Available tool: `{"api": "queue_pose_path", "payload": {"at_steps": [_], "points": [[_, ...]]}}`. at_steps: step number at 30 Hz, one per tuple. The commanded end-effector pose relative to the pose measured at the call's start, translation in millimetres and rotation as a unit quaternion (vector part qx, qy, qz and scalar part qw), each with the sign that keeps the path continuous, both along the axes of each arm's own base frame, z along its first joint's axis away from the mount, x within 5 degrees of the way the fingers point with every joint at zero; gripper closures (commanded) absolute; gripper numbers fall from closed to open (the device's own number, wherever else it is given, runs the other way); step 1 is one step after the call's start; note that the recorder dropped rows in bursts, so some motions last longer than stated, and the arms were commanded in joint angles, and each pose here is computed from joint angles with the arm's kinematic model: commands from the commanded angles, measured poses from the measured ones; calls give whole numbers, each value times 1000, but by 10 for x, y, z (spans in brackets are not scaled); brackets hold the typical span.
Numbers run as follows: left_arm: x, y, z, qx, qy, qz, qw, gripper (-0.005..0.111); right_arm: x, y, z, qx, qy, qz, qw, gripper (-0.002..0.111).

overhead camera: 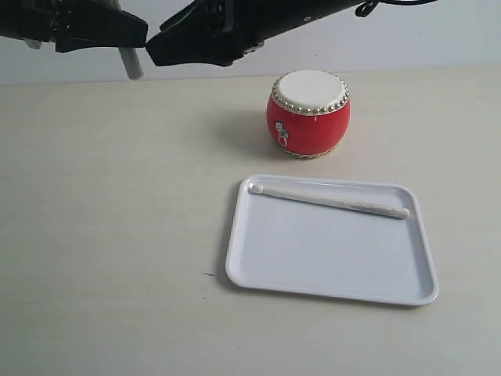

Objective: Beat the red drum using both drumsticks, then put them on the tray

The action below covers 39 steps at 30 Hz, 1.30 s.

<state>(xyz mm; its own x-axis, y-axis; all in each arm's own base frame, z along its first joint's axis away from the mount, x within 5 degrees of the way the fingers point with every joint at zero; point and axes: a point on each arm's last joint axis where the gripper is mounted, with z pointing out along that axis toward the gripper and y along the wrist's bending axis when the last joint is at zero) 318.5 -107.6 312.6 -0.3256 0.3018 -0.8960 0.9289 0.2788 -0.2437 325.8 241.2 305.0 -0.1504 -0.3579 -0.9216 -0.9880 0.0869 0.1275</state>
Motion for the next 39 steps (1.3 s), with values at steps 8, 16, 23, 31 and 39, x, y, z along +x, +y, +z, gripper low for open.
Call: {"api": "queue_pose_path", "payload": {"at_steps": [8,16,23,31,39], "points": [[-12,-78,-52,-4,-18,-24,1000,107,-118,-48,468,82,-43,-32,995,62],[-51,-260,-28,-29,-28,-46,998,107,-107,-37,474,97,-31,-35,994,62],[-56,-296,-3,-43,-31,-47,998,107,-107,-12,408,99,-11,-16,995,62],[-115,-450,-33,-37,-44,-79,995,107,-65,25,285,100,19,-7,995,62],[-118,-466,-42,-37,-48,-83,995,107,-48,41,251,107,32,-5,994,62]]}}
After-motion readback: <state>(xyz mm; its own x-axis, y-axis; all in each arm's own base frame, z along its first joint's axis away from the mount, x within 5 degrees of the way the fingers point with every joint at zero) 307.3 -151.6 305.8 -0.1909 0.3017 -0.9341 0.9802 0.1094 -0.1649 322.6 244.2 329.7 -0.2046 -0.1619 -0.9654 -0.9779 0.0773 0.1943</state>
